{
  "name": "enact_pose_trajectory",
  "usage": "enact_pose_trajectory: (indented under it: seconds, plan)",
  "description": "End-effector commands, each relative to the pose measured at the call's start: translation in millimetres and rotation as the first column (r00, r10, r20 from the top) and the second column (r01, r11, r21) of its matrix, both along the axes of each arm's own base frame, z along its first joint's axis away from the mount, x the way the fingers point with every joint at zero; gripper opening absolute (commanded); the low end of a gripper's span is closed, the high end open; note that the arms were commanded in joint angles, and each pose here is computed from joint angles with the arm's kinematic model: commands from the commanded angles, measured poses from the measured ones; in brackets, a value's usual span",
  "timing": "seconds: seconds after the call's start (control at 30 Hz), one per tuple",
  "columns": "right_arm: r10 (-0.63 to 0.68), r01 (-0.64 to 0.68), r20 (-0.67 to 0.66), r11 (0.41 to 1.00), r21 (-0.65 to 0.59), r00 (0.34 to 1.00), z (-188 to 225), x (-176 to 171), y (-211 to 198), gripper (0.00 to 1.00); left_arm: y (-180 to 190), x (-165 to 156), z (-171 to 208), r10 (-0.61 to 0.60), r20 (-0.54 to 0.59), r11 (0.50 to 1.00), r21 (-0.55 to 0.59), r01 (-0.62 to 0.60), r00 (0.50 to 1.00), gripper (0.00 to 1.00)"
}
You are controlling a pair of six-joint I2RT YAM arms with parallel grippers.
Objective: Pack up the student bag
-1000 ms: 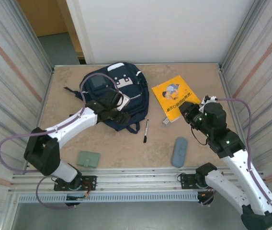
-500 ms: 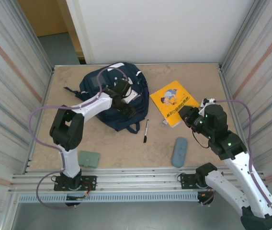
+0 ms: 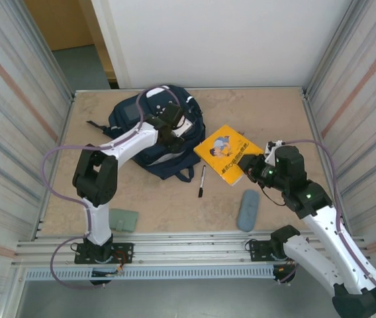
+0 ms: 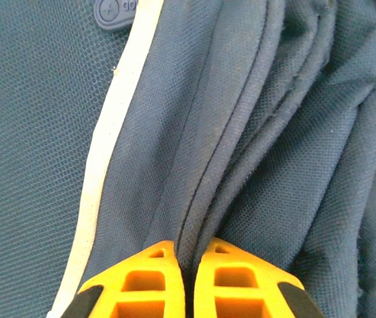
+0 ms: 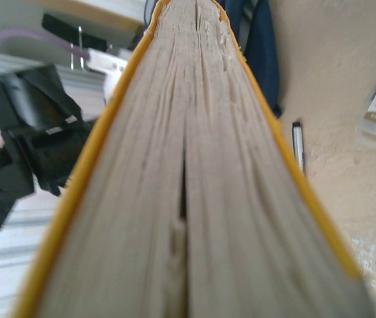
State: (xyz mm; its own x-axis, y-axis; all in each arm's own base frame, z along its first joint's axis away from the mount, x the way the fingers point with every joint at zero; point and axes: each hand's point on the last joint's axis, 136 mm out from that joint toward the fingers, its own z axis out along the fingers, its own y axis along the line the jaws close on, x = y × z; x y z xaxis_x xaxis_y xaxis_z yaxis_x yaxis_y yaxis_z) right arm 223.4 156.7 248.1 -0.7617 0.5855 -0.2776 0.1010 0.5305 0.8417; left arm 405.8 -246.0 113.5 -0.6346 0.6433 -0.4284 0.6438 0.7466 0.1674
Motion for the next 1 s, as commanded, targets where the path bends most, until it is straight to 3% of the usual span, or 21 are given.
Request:
enact_pose_trajectory:
  seconds: [0.0,0.2,0.33,0.5,0.7,0.8,0.97]
  plan:
    - [0.152,-0.152,0.004,0.988,0.017,0.988,0.0,-9.8,19.7,0.0,-6.9,4.1,73.3,0.004,0.119,0.997,-0.083,0.005,0.993,0.0]
    - [0.334,-0.326,-0.104,0.941,0.09,0.937,-20.8,-24.5,50.9,0.0,4.2,11.0,138.2,0.08,0.254,0.991,-0.125,-0.05,0.964,0.0]
    - [0.341,-0.34,-0.019,0.94,0.04,0.94,-19.0,-13.8,61.3,0.01,0.5,6.5,172.2,0.089,0.327,0.983,-0.184,-0.029,0.941,0.0]
    - [0.3,-0.3,0.019,0.952,0.057,0.954,-28.9,25.5,82.0,0.0,-8.3,-1.9,195.6,0.099,0.37,0.973,-0.231,-0.011,0.924,0.0]
    - [0.193,-0.187,0.158,0.981,-0.054,0.968,-30.2,77.5,109.0,0.0,-14.7,-10.8,210.6,0.115,0.359,0.948,-0.318,0.006,0.926,0.0]
    - [0.082,-0.074,0.176,0.996,-0.052,0.981,-38.5,110.0,111.0,0.0,-14.9,-10.5,211.4,0.122,0.363,0.945,-0.328,0.005,0.924,0.0]
    - [0.035,-0.031,0.247,0.999,-0.019,0.968,-38.3,160.7,138.8,0.0,-14.4,-12.2,211.8,0.127,0.352,0.943,-0.333,-0.003,0.927,0.0]
